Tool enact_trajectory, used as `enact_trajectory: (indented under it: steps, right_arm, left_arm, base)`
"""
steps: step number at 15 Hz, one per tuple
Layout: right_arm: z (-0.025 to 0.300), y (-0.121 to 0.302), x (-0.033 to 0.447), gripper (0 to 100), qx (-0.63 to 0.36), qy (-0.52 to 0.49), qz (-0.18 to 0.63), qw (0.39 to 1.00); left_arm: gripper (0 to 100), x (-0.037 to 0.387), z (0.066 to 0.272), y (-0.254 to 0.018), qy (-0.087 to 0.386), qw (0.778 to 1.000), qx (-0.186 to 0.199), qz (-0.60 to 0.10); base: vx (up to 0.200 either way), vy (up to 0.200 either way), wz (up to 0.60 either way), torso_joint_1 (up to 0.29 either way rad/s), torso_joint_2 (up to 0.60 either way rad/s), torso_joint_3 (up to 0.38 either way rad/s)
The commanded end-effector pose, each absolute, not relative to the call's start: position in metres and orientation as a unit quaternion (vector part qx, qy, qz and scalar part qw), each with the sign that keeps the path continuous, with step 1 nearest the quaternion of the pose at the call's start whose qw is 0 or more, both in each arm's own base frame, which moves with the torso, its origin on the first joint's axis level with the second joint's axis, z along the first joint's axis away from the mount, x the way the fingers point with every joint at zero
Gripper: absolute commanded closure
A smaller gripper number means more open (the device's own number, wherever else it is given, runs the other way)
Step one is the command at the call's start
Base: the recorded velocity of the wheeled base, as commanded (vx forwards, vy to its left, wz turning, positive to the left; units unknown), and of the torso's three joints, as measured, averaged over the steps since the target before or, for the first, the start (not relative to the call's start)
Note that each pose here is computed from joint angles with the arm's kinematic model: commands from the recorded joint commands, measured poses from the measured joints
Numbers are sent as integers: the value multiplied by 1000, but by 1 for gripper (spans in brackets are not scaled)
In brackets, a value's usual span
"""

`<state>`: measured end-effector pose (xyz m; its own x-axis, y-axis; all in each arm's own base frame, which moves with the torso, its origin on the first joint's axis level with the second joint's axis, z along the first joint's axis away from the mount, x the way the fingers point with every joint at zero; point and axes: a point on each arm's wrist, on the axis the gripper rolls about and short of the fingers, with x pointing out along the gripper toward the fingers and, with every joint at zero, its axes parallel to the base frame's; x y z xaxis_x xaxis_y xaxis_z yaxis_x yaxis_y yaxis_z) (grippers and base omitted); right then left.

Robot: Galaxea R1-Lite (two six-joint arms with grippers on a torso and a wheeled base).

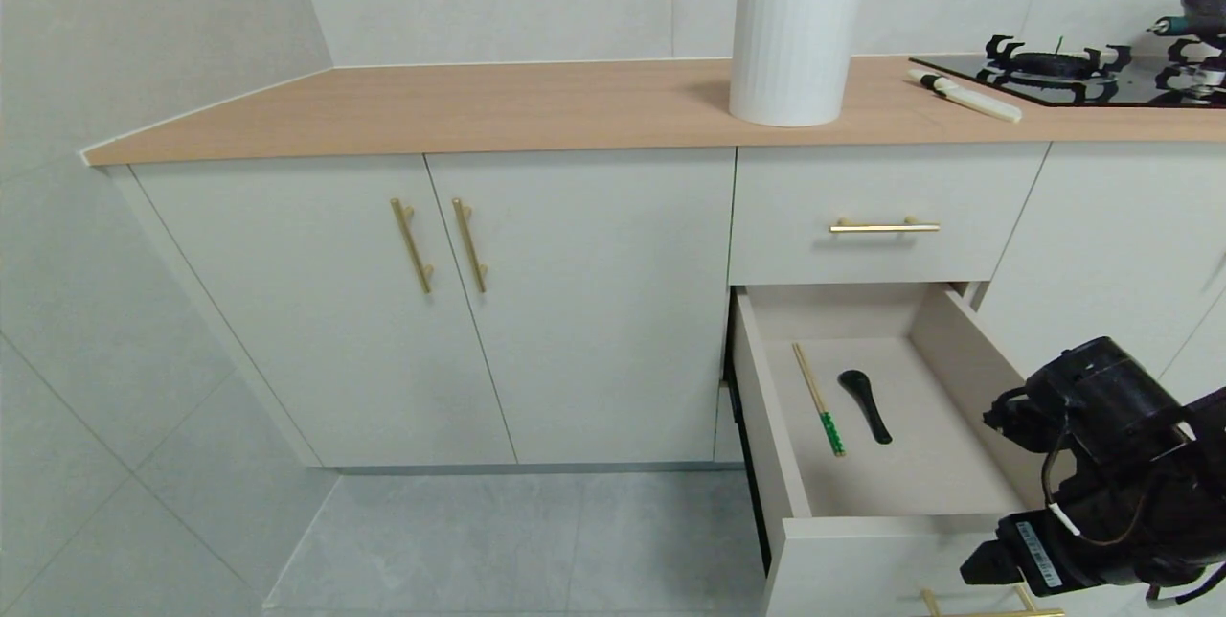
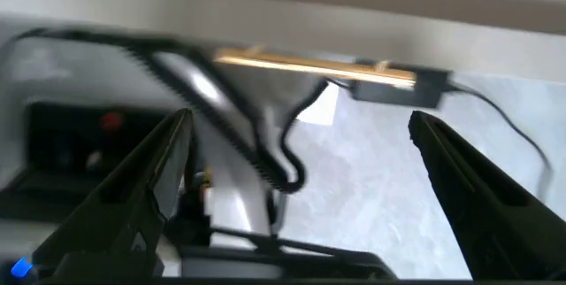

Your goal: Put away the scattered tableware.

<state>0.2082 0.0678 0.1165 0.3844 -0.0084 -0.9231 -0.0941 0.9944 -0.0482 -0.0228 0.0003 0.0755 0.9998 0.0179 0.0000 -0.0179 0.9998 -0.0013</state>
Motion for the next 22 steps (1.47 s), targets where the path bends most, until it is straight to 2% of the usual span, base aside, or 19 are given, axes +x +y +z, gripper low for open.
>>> enact_trajectory:
  steps: [1,14,22]
  right_arm:
    - [104,70,216,0,-52,566,16,823]
    - [88,64,247,0,-13,482,3,876]
    - [79,70,319,0,-21,397,12,918]
  left_arm:
    - [0,-23,75,0,0,1000,-1,9]
    - [0,-23,75,0,0,1000,-1,9]
    - [0,-23,75,0,0,1000,-2,9]
  base:
    - [0,0,0,0,0,0]
    - [0,0,0,0,0,0]
    - [0,0,0,0,0,0]
